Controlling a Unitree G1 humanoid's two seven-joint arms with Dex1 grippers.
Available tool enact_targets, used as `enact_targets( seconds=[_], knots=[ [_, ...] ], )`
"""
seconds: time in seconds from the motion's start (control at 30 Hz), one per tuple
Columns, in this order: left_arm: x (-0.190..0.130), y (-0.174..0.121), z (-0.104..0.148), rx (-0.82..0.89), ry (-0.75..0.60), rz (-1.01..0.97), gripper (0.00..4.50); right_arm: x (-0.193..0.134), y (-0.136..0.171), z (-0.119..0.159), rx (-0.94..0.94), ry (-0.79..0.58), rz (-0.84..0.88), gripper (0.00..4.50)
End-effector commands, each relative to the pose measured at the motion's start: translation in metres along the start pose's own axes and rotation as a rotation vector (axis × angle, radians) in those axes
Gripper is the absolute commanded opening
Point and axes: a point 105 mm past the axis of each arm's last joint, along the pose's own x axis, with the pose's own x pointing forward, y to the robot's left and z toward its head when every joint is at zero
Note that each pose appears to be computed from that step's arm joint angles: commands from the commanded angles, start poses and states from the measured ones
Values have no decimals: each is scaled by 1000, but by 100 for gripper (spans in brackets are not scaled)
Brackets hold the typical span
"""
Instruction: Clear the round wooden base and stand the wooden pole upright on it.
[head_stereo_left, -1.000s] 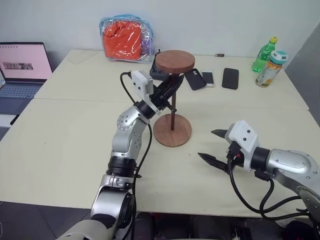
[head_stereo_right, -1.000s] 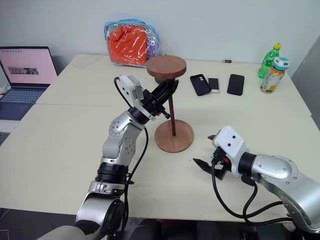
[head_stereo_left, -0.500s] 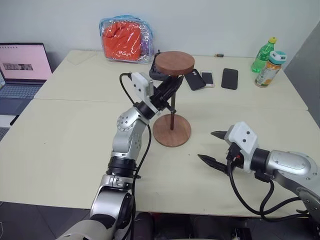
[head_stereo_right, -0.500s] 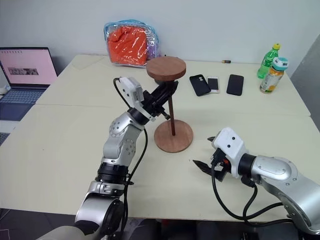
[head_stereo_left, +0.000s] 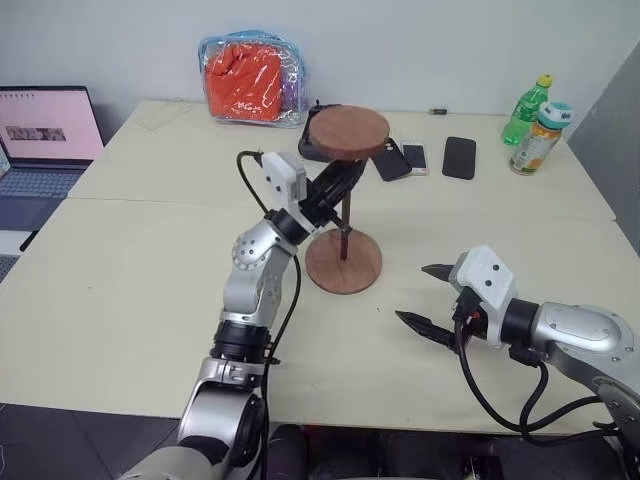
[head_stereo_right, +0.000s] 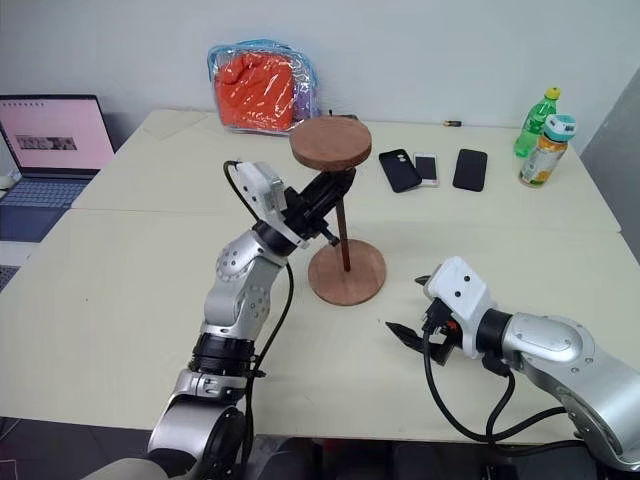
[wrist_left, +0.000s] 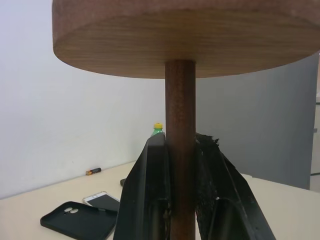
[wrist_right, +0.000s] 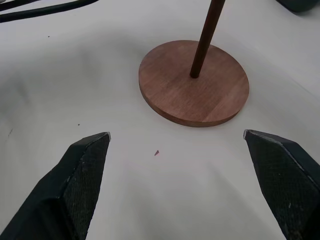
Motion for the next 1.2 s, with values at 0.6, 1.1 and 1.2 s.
enact_targets(
  seconds=[0.6, 1.1, 1.2],
  knots=[
    [-36, 20, -59, 14, 264, 120, 26, -4, -4, 23, 31, -89, -31, 450],
    [-55, 38, -63, 10, 286, 248, 26, -3, -5, 22, 15, -81, -31, 450],
    [-60, 38, -63, -4, 275, 275, 26, -3, -6, 22, 11, -80, -33, 450]
  ],
)
